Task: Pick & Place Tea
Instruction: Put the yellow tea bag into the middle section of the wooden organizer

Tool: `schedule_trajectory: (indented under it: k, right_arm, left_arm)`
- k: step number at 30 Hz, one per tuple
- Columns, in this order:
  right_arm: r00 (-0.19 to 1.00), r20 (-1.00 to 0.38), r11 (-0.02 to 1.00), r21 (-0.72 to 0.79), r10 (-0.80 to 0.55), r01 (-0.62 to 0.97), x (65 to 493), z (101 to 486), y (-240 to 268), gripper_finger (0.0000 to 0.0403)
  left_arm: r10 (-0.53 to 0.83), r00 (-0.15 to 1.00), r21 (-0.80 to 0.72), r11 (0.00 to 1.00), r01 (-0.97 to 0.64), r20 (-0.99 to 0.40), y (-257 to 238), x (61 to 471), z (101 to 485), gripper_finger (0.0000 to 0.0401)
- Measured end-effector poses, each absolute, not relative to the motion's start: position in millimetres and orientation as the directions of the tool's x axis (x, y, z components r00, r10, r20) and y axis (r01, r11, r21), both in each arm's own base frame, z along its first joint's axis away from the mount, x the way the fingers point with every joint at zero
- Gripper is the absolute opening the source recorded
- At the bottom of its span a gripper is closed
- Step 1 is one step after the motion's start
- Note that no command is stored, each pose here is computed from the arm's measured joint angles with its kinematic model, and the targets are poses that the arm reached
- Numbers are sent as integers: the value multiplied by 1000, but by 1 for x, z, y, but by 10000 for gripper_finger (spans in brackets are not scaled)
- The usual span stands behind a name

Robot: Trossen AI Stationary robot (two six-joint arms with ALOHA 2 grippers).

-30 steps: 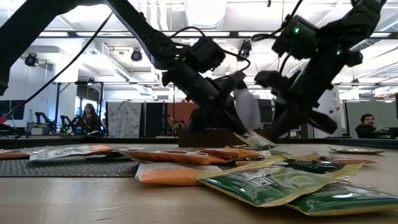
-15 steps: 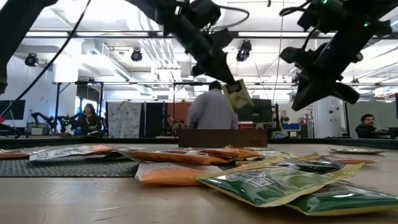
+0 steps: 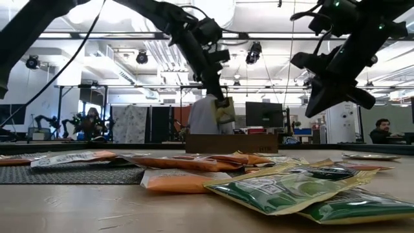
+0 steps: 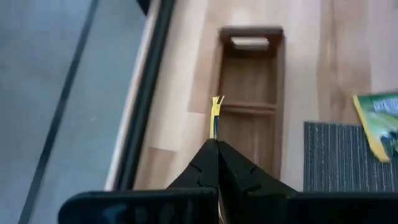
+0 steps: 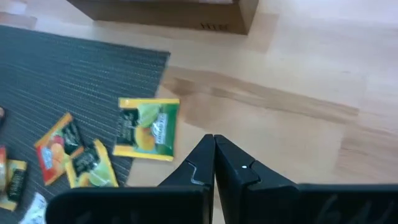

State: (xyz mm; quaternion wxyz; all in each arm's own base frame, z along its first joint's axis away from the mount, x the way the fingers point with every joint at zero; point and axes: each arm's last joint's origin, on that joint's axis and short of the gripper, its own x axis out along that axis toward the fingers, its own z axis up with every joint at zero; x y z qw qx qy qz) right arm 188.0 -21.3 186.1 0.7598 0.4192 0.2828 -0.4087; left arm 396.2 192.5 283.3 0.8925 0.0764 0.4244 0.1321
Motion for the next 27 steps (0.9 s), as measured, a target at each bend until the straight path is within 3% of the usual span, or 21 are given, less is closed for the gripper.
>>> schedule_trajectory:
  k: [9,27]
  right_arm:
    - [483,-802,300,393,-352,869,194,177,-21,9]
    - [480,-810,295,393,-337,871,195,176,-20,9]
  left_arm:
    - [226,591,232,970,-66,-775,188,411,255,0]
    - [270,525,332,943,25,-807,203,429,217,0]
